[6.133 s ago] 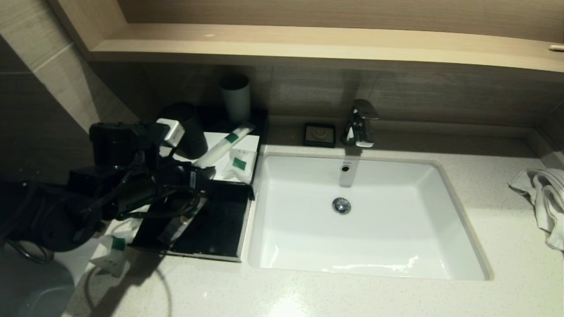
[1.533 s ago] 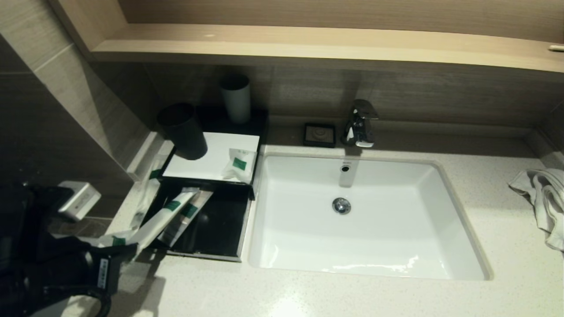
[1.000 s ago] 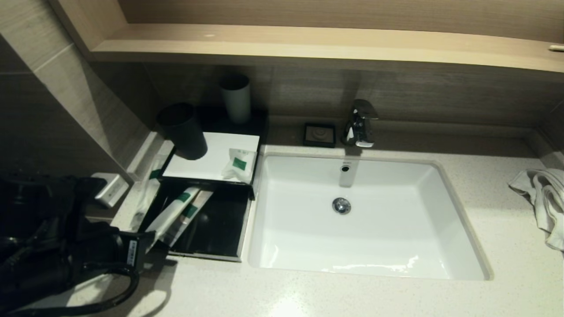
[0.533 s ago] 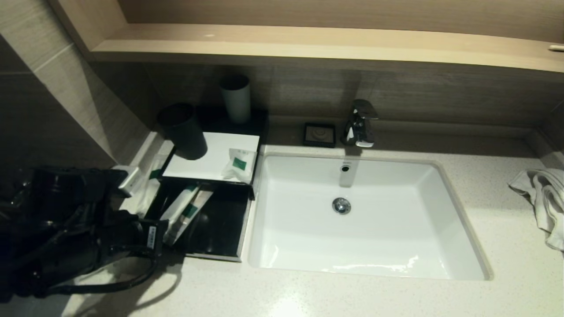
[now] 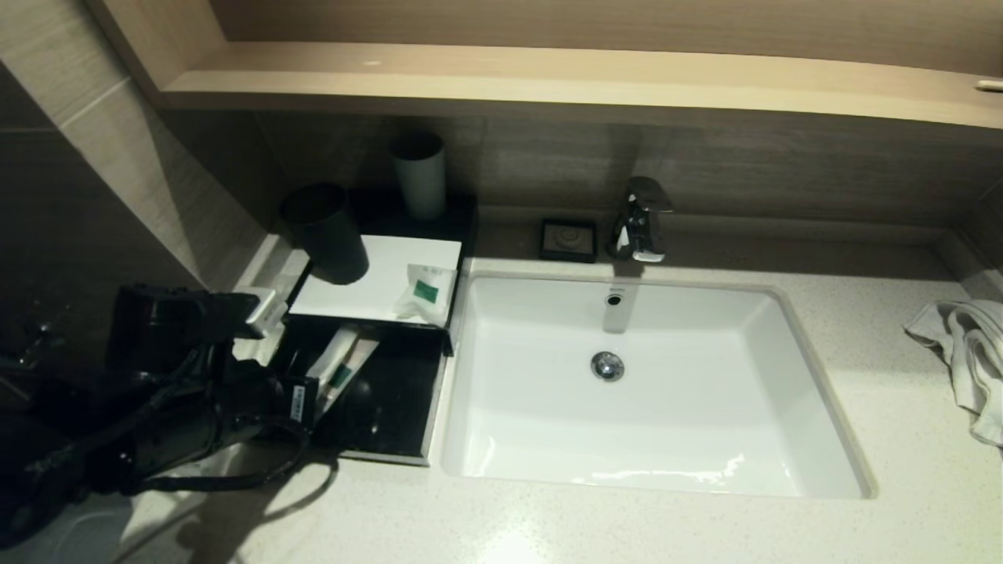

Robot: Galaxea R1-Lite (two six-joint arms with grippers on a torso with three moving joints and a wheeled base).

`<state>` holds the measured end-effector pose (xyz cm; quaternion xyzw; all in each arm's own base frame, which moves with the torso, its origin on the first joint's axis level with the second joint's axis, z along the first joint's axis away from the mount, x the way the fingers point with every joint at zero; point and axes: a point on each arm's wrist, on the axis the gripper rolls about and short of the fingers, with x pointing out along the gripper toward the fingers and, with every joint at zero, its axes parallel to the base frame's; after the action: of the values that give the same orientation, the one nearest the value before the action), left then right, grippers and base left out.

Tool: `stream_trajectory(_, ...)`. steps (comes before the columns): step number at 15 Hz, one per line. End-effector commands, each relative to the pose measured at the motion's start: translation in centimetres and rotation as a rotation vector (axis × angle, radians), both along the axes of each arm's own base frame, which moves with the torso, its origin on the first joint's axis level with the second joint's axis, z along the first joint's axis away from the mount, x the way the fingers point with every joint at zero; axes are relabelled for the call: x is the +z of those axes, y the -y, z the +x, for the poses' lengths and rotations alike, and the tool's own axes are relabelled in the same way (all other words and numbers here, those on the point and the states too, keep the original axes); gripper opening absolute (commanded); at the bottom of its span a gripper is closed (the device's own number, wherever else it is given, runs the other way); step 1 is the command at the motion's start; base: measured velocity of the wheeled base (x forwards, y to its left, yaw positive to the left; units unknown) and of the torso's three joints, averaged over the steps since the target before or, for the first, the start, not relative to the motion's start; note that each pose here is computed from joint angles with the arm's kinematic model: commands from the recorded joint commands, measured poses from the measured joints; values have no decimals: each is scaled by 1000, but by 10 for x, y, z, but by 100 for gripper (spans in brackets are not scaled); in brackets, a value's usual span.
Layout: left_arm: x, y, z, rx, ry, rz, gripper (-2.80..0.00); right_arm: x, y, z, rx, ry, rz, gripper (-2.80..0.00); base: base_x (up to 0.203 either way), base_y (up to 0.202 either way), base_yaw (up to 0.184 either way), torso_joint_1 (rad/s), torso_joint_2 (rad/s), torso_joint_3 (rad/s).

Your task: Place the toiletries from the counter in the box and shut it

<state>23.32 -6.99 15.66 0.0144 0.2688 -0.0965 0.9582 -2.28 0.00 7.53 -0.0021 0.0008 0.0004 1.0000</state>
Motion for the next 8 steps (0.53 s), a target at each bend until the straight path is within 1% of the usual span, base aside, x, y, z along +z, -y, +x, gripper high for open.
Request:
stream_trajectory(1, -3, 2, 7, 0, -10, 3, -280, 0, 0, 0, -1, 0, 0, -280, 0, 0, 0, 0, 0, 0)
stream_trajectory(8, -8, 6, 20, 6, 9, 2, -280, 0, 0, 0, 1, 0, 0, -280, 0, 0, 0, 0, 0, 0)
